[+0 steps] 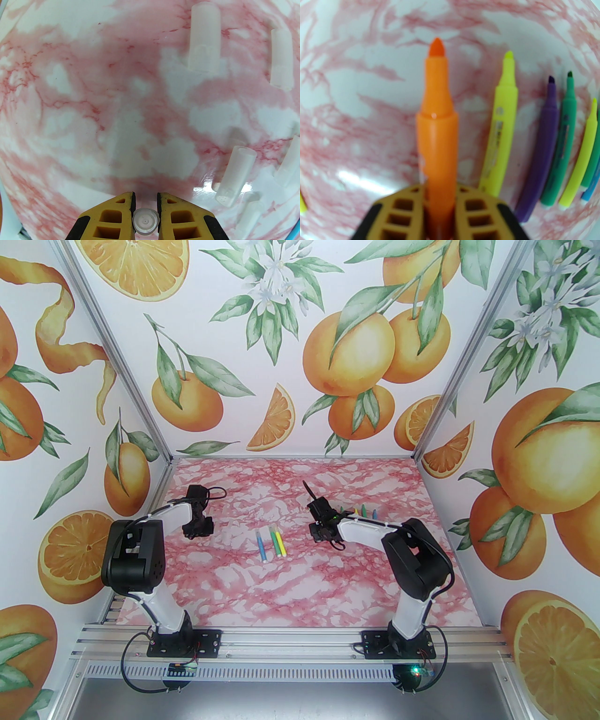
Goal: Open the pen caps
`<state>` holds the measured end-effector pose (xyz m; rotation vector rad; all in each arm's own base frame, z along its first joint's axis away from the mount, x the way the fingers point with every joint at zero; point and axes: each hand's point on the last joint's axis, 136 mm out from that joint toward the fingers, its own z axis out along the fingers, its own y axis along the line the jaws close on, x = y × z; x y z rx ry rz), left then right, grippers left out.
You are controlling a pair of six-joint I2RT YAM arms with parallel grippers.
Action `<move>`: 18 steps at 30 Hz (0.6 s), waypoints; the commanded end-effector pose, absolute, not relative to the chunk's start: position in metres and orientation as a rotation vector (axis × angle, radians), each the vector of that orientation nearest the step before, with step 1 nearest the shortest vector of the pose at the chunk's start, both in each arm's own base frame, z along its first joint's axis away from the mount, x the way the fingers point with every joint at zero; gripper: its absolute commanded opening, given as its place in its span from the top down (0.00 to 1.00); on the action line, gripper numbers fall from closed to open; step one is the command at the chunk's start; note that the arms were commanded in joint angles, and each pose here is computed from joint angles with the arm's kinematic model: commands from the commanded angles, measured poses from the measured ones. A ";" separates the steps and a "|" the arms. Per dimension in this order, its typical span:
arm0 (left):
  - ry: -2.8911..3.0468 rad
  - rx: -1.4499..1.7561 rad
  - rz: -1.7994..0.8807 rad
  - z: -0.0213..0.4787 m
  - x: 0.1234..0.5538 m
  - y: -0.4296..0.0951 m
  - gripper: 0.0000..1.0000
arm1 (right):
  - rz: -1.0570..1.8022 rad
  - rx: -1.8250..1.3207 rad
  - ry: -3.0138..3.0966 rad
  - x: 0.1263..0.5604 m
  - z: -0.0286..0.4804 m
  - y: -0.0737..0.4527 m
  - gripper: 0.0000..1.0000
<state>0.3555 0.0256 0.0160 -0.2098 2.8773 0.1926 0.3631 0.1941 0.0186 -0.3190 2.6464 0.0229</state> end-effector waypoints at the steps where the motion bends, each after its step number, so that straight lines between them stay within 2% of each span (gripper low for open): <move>1: 2.868 -0.210 0.110 0.014 0.362 0.019 0.84 | -0.027 -0.294 2.660 0.366 0.014 0.187 0.74; 12: 2.847 -0.216 0.048 0.021 0.364 0.015 0.76 | -0.009 -0.294 2.635 0.366 0.023 0.188 0.70; 18: 2.830 -0.219 0.030 0.027 0.365 0.014 0.70 | 0.047 -0.293 2.582 0.367 0.037 0.193 0.64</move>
